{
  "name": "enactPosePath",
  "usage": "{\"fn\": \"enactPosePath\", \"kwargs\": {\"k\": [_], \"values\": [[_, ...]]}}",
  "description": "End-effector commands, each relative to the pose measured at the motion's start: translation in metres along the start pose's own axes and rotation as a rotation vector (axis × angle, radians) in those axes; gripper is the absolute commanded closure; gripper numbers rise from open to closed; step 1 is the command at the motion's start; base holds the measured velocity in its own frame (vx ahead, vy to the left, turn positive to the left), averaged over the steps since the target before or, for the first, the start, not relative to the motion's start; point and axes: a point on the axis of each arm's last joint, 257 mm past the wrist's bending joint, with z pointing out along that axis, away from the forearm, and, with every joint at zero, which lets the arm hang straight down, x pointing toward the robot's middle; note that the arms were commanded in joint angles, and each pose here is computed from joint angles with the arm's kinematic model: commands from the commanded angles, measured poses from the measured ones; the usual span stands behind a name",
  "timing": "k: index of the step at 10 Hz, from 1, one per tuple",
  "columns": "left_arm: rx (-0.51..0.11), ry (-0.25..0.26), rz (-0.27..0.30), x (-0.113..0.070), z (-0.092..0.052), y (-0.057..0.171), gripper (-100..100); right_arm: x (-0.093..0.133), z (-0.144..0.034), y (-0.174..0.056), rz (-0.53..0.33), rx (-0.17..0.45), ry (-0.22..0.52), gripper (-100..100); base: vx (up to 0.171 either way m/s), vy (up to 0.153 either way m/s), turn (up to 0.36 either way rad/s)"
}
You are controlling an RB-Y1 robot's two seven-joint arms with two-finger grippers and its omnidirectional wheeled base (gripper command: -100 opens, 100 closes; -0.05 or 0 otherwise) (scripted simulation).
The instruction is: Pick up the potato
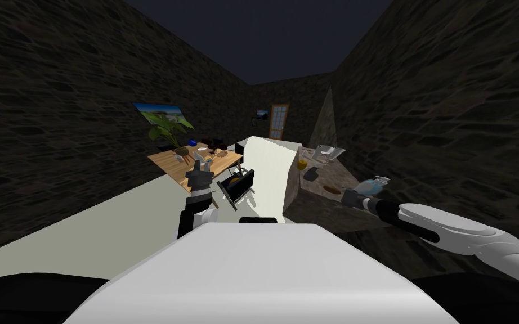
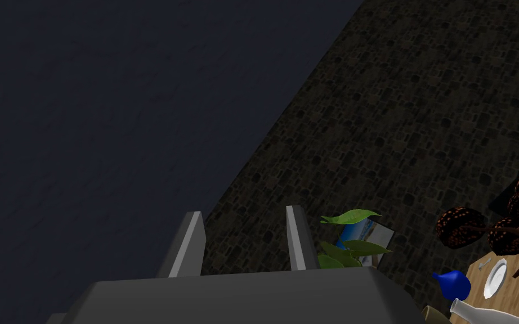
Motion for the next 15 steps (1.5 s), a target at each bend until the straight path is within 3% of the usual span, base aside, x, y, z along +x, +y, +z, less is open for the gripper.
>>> {"fn": "enactPosePath", "kwargs": {"k": [1, 5, 6, 7, 9, 10, 11, 12, 13, 15], "values": [[0.0, 0.0, 0.0, 0.0, 0.0, 0.0, 0, 0.021, -0.005, 0.0, -0.025, -0.011, 0.047, -100, 0.051, 0.015, 0.04], [0.0, 0.0, 0.0, 0.0, 0.0, 0.0, 0, 0.083, -0.028, 0.012, -0.085, -0.064, 0.184, -100, 0.164, 0.008, 0.05], [0.0, 0.0, 0.0, 0.0, 0.0, 0.0, 0, 0.083, -0.028, 0.012, -0.085, -0.064, 0.184, -100, 0.117, -0.017, 0.027], [0.0, 0.0, 0.0, 0.0, 0.0, 0.0, 0, 0.105, -0.037, 0.025, -0.094, -0.096, 0.228, -100, 0.139, -0.027, 0.061], [0.0, 0.0, 0.0, 0.0, 0.0, 0.0, 0, 0.105, -0.037, 0.025, -0.094, -0.096, 0.228, -100, 0.103, -0.008, 0.012], [0.0, 0.0, 0.0, 0.0, 0.0, 0.0, 0, 0.12, -0.043, 0.044, -0.089, -0.13, 0.254, -100, 0.085, -0.006, 0.052], [0.0, 0.0, 0.0, 0.0, 0.0, 0.0, 0, 0.112, -0.041, 0.033, -0.092, -0.114, 0.242, -100, 0.05, -0.008, 0.015], [0.0, 0.0, 0.0, 0.0, 0.0, 0.0, 0, 0.112, -0.042, 0.034, -0.091, -0.117, 0.244, 0, 0.008, -0.001, 0.0], [0.0, 0.0, 0.0, 0.0, 0.0, 0.0, 0, 0.119, -0.04, 0.046, -0.081, -0.113, 0.252, -100, 0.03, -0.018, 0.102], [0.0, 0.0, 0.0, 0.0, 0.0, 0.0, 0, 0.121, -0.039, 0.049, -0.077, -0.114, 0.253, -100, 0.042, -0.034, 0.082]]}}
